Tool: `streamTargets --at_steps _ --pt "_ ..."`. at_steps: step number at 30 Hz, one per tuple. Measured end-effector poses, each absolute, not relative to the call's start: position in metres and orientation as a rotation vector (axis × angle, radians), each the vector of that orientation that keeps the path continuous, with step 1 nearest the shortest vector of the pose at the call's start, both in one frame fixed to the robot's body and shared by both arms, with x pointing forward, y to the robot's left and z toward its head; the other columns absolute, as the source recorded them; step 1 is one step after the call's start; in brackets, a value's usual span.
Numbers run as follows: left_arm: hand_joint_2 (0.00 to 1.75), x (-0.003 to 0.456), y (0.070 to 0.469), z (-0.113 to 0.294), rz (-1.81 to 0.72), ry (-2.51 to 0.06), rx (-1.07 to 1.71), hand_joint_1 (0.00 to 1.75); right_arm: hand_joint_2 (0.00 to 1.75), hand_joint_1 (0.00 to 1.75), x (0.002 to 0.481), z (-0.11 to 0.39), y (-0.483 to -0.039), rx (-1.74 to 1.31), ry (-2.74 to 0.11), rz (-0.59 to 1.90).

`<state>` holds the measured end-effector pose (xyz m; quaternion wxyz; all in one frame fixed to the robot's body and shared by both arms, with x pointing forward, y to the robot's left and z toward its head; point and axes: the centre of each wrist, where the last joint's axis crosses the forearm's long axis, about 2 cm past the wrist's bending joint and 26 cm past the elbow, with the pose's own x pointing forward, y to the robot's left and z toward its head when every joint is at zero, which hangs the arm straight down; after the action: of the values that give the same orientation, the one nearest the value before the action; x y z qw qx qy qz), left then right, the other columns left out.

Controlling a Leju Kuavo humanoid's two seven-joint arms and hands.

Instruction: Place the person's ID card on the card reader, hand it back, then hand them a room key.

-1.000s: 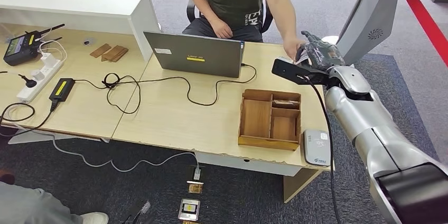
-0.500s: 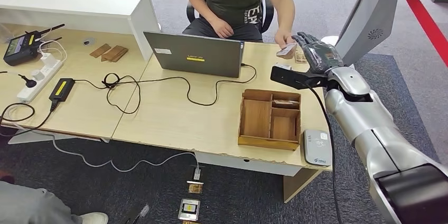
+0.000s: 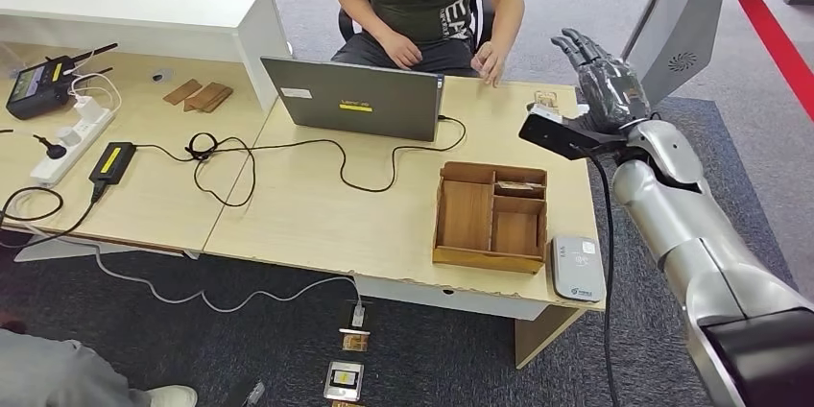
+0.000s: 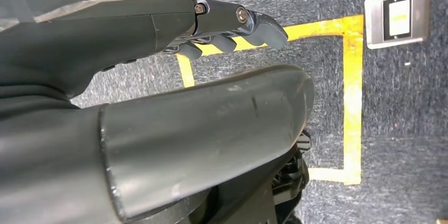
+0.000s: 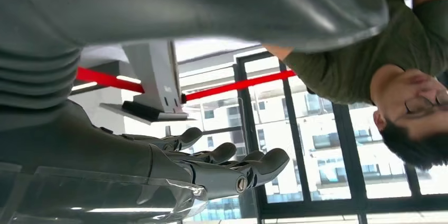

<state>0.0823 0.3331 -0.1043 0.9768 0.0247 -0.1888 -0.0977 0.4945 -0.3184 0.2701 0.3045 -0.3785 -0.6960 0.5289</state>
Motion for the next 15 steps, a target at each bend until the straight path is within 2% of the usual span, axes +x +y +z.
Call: streamTargets --at_steps 12,15 --pt "0.00 0.080 0.329 -0.105 -0.099 -0.303 0.085 0.00 0.00 0.00 0.461 0.202 -0.355 -0.784 -1.883 1.128" --pt "0.00 0.080 0.327 -0.105 -0.070 -0.286 0.104 0.00 0.00 0.00 0.451 0.188 -0.361 -0.717 -1.876 0.994"
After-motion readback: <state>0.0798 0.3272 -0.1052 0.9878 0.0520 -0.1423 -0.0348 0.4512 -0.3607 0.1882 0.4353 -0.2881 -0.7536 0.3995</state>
